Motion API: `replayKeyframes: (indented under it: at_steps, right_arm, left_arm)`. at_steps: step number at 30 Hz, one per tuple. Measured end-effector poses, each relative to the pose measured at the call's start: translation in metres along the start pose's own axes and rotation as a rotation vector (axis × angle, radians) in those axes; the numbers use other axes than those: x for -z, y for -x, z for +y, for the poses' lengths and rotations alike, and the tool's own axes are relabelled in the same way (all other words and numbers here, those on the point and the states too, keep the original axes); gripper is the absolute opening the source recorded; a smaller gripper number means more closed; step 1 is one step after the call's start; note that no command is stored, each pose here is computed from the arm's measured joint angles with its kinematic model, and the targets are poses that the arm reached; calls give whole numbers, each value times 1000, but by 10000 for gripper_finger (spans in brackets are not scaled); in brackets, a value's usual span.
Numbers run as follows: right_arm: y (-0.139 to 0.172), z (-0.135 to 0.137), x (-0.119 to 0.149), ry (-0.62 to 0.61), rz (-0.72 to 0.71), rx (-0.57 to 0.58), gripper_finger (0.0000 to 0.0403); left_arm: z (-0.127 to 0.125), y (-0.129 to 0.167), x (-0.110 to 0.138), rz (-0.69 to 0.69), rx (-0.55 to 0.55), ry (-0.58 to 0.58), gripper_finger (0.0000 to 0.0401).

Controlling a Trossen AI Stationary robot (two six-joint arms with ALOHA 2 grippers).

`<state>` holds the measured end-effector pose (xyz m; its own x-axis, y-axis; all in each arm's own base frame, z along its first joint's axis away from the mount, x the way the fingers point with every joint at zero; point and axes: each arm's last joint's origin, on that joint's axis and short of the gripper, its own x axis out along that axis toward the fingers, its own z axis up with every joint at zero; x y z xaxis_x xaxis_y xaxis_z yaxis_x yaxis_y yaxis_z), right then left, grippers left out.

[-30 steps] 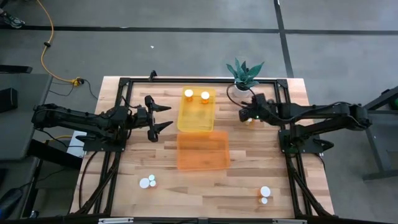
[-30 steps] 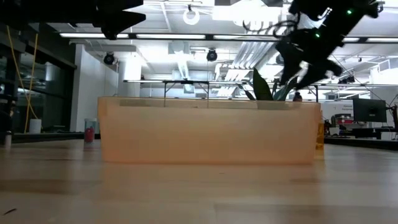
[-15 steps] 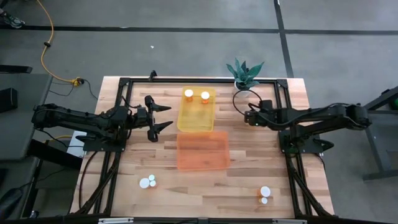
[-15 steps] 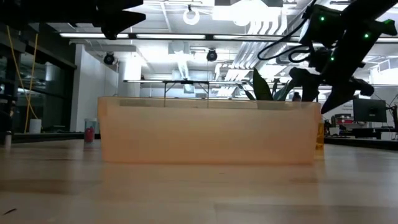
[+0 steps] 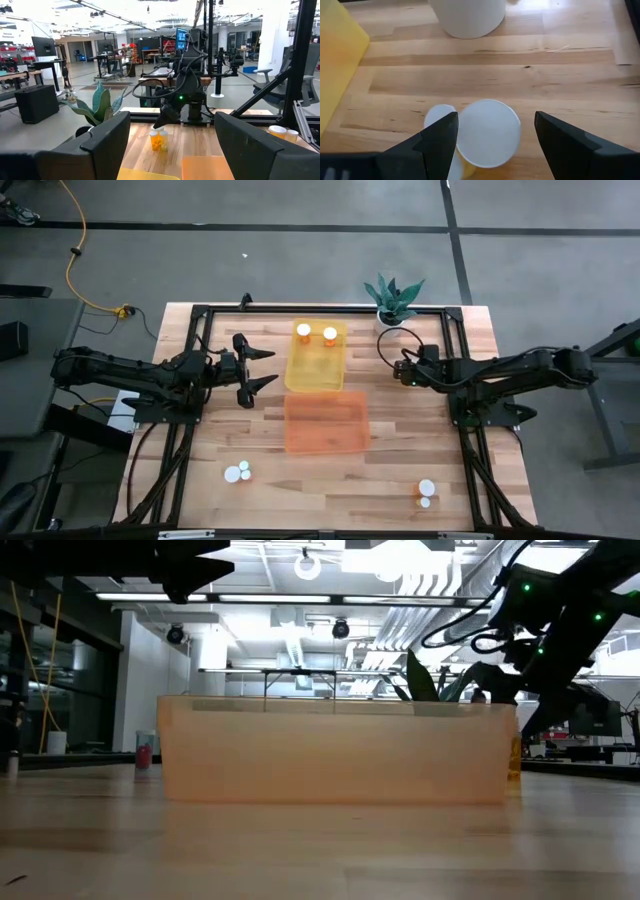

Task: Pick and place medicine bottles into bin by pill shape (circle, oval)
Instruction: Put the yellow capsule bottle into the yellow bin

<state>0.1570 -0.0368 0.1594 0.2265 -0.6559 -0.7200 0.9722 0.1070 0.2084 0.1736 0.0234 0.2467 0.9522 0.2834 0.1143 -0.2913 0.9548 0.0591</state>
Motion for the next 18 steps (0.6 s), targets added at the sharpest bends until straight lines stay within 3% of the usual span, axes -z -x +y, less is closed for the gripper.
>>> replayKeyframes:
  at_steps: [18]
  right_arm:
    - [-5, -5, -5, 6, -9, 55, 256]
  left_arm:
    - [0, 0, -1, -6, -1, 3, 280]
